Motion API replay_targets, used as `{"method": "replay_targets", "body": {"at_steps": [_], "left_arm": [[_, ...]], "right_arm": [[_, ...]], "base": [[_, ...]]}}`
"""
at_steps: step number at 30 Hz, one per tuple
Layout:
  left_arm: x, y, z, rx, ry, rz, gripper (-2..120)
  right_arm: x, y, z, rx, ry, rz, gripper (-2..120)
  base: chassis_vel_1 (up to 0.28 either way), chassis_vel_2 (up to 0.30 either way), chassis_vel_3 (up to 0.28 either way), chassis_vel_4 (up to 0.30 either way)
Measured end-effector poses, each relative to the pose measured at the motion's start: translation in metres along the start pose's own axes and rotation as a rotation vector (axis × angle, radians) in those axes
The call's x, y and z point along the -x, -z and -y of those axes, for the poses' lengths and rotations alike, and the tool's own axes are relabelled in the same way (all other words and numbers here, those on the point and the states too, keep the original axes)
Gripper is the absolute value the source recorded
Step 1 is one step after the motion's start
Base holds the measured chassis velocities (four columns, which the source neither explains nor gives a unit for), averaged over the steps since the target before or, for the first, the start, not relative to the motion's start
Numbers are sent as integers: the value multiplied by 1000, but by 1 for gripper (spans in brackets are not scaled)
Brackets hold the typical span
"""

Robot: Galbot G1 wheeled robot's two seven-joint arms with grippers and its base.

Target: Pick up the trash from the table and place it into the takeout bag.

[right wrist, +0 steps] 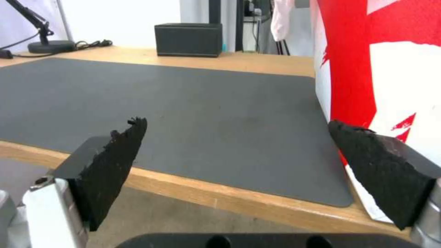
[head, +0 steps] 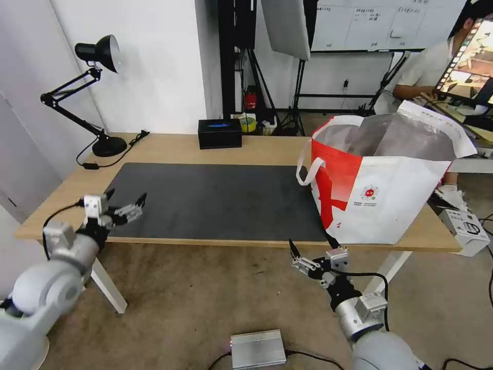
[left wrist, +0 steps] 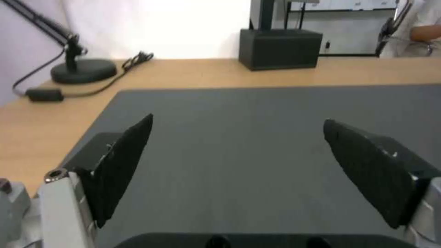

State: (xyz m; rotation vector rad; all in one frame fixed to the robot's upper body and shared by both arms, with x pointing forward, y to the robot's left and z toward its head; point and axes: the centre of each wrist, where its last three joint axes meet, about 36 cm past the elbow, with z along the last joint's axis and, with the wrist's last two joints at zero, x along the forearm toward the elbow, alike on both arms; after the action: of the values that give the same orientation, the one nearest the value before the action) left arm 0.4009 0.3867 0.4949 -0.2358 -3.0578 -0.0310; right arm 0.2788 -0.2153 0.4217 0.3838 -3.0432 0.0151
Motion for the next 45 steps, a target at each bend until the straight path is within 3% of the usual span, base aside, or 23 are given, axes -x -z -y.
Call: {"method": "replay_targets", "body": {"at_steps": [2, 3, 6, 13, 24, 45], "left_arm": [[-21, -24, -3, -6, 20, -13, 100], [-21, -24, -3, -6, 20, -13, 100], [-46, -49, -3, -7, 44, -34, 100], [-73, -73, 4, -19, 61, -53, 100], [-81, -86, 7, -42, 67, -70, 100], [-82, -85, 4, -38, 73, -72, 100]], "right_arm": [[0, 0, 0, 0, 0, 0, 100], [0, 0, 0, 0, 0, 0, 100], [0, 0, 0, 0, 0, 0, 100], [0, 0, 0, 0, 0, 0, 100], [0, 0, 0, 0, 0, 0, 100], [0, 0, 0, 0, 0, 0, 100]], "base": [[0, 0, 0, 0], [0, 0, 0, 0], [0, 0, 0, 0], [0, 0, 0, 0], [0, 0, 0, 0], [0, 0, 0, 0]]}}
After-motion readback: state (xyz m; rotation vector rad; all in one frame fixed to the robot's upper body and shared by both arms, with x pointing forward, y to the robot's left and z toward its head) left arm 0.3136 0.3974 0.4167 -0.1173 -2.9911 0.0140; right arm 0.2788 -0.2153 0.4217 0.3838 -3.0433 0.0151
